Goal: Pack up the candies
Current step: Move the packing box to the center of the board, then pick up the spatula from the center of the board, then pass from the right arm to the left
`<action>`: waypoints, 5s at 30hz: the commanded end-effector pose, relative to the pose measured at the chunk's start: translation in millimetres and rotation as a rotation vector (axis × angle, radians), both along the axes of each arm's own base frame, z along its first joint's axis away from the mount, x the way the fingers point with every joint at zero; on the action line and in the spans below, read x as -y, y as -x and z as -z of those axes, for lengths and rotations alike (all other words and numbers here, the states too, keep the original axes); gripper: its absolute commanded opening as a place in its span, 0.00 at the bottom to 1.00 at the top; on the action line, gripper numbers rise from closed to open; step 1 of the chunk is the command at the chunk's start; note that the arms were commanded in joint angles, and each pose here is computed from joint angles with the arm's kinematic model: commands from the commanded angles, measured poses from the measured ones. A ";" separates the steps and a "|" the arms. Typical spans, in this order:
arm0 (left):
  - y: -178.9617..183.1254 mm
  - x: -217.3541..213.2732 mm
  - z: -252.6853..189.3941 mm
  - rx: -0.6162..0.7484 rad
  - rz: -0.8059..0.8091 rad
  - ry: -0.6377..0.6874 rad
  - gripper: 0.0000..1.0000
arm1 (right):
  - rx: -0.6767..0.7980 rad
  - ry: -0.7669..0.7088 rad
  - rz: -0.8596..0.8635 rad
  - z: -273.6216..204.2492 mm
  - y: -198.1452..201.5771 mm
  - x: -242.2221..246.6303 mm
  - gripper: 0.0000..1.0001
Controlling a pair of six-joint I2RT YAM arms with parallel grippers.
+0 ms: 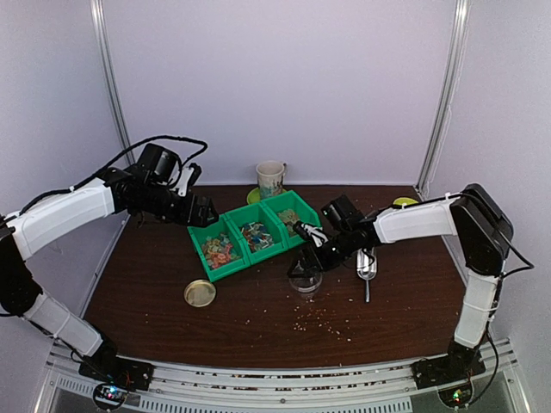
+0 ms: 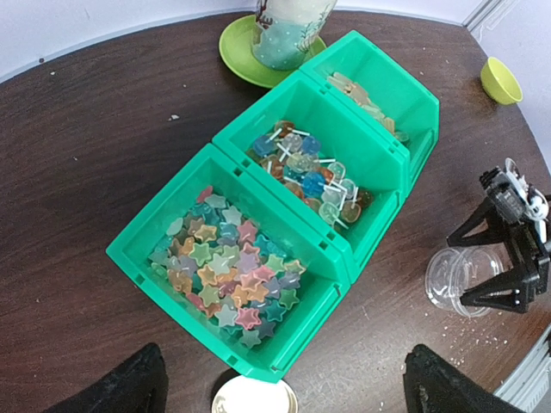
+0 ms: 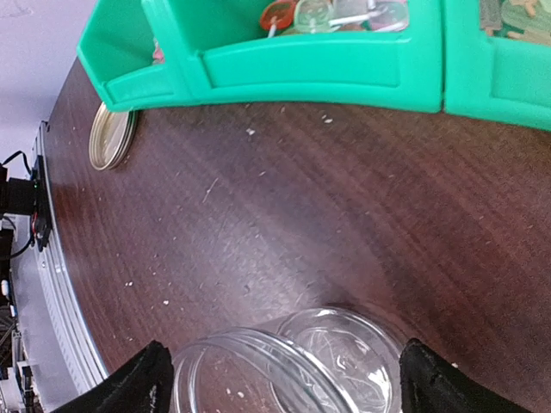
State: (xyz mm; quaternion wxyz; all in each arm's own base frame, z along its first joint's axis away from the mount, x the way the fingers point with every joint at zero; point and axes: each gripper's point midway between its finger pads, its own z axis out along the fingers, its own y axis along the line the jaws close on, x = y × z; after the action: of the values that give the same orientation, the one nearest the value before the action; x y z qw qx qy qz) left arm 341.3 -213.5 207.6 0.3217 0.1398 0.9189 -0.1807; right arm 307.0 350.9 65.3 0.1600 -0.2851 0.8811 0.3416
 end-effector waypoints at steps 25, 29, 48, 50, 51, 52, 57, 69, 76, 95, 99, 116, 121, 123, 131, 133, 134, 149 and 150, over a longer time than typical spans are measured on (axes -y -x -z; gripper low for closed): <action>-6.9 0.9 -4.3 0.032 -0.005 0.033 0.98 | 0.347 0.105 0.525 -82.8 5.0 109.9 0.99; -6.8 -0.4 -5.6 0.036 -0.009 0.033 0.98 | 0.342 0.173 0.646 -65.4 15.1 143.3 0.99; -10.9 -5.7 -2.9 0.042 -0.033 0.010 0.98 | 0.213 0.339 0.675 14.5 29.6 160.8 0.86; -11.1 -5.6 -2.3 0.040 -0.034 0.010 0.98 | 0.204 0.355 0.666 21.0 29.5 160.1 0.84; -11.3 -5.4 -1.7 0.040 -0.033 0.009 0.98 | 0.197 0.362 0.662 24.3 29.5 159.7 0.82; -11.4 -5.6 -1.1 0.037 -0.034 0.008 0.98 | 0.190 0.370 0.657 27.9 29.8 159.3 0.81; -11.7 -6.2 -0.9 0.038 -0.036 0.007 0.98 | 0.159 0.372 0.637 38.5 31.4 154.4 0.75; -13.1 -9.4 -3.0 0.042 -0.048 0.011 0.98 | 0.152 0.396 0.640 44.9 31.4 156.5 0.32; -12.2 -7.9 -1.2 0.036 -0.040 0.017 0.98 | 0.185 0.410 0.638 36.5 28.8 159.3 0.11; 11.7 33.0 -25.0 0.082 0.203 0.219 0.98 | 0.570 0.385 0.374 -83.5 30.0 114.6 0.00; 22.0 49.5 -30.8 0.068 0.299 0.300 0.98 | 0.644 0.359 0.269 -103.9 38.6 92.8 0.00; 65.2 100.1 -21.6 -0.058 0.569 0.411 0.92 | 0.865 0.434 -0.073 -113.4 87.2 1.5 0.00; 72.9 107.3 -20.4 -0.077 0.607 0.425 0.87 | 0.885 0.464 -0.114 -107.1 94.8 -14.5 0.00; 78.4 111.8 -19.8 -0.091 0.633 0.436 0.83 | 0.888 0.466 -0.120 -105.7 96.4 -20.1 0.00; 88.6 121.2 -14.2 -0.127 0.676 0.439 0.76 | 0.906 0.453 -0.121 -111.6 97.7 -27.9 0.00; 88.8 121.6 -13.9 -0.130 0.678 0.440 0.72 | 0.911 0.449 -0.117 -113.8 97.4 -28.3 0.00; 88.9 121.9 -13.1 -0.134 0.679 0.440 0.71 | 0.913 0.446 -0.118 -114.1 97.7 -28.7 0.00; 89.6 124.3 -7.3 -0.165 0.688 0.448 0.40 | 0.939 0.465 -0.102 -117.7 92.1 -29.6 0.00; 90.0 124.8 -6.5 -0.168 0.689 0.448 0.39 | 0.942 0.473 -0.095 -118.2 91.2 -29.1 0.00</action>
State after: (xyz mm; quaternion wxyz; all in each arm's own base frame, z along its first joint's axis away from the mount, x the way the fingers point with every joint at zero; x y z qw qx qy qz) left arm 247.2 -331.6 206.4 0.1786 0.3391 0.7914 -0.4762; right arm 207.8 373.0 163.8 0.4261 -0.4964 0.7561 -0.0181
